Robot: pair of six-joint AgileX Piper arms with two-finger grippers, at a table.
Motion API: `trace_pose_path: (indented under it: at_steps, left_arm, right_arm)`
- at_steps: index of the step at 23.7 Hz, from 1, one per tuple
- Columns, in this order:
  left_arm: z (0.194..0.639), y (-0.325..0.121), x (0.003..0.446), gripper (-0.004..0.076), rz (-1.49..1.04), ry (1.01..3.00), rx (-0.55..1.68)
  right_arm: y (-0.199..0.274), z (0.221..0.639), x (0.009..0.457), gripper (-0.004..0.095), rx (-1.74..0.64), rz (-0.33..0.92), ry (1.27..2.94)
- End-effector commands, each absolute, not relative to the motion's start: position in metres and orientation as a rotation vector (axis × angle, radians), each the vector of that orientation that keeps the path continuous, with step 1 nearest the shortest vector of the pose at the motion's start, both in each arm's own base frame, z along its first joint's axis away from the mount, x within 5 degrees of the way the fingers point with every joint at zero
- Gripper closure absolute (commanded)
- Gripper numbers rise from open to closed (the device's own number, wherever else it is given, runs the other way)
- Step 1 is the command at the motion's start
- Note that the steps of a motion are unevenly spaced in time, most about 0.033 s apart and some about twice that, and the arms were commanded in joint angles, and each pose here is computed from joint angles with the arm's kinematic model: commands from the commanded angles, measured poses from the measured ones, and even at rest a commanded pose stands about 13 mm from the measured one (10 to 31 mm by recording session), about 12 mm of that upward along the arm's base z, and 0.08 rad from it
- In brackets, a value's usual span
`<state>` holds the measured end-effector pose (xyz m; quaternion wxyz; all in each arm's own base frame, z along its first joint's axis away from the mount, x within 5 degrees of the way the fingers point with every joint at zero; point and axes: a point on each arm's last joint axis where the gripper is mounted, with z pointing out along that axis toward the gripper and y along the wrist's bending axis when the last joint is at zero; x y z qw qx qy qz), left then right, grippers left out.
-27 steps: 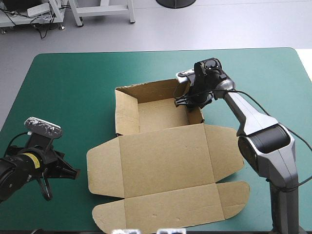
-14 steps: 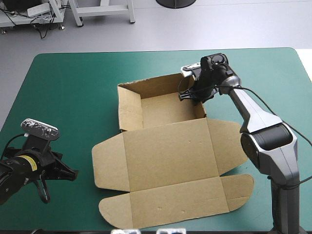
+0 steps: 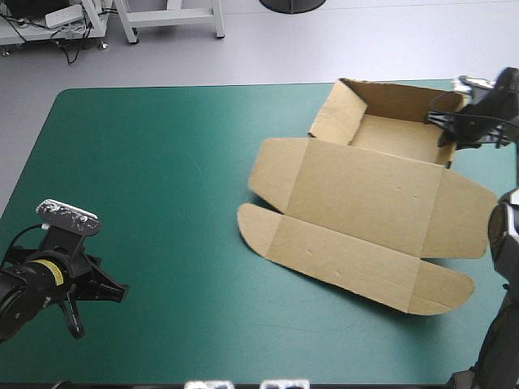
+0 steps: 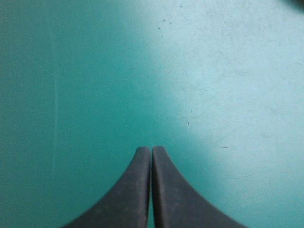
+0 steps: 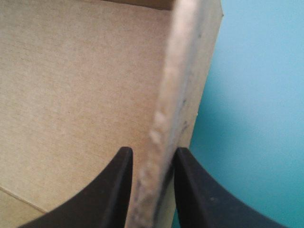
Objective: Fold the box
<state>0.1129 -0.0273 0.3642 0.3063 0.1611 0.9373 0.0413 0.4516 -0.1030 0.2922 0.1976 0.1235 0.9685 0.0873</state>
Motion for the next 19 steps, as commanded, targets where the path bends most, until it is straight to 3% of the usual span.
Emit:
trace_pose_path:
  at_steps: [1,6,13,15,19]
  left_arm:
    - [0.37,-0.025,0.11,0.0731,0.129,2.483,0.408]
    - [0.371,-0.023,0.111,0.0731,0.151,2.474,0.409]
    - [0.371,-0.024,0.111,0.0731,0.145,2.462,0.411]
    - [0.371,-0.024,0.111,0.0731,0.139,2.464,0.412]
    - [0.371,-0.025,0.111,0.0731,0.136,2.464,0.412]
  right_arm:
    - [-0.159,0.339,0.421,0.0926,0.486,0.292,2.535]
    - [-0.231,0.341,0.388,0.0926,0.709,0.251,2.445]
    - [-0.244,0.339,0.383,0.0919,0.663,0.253,2.423]
    - [-0.244,0.339,0.383,0.0848,0.638,0.247,2.43]
    - [-0.245,0.336,0.379,0.059,0.647,0.216,2.479]
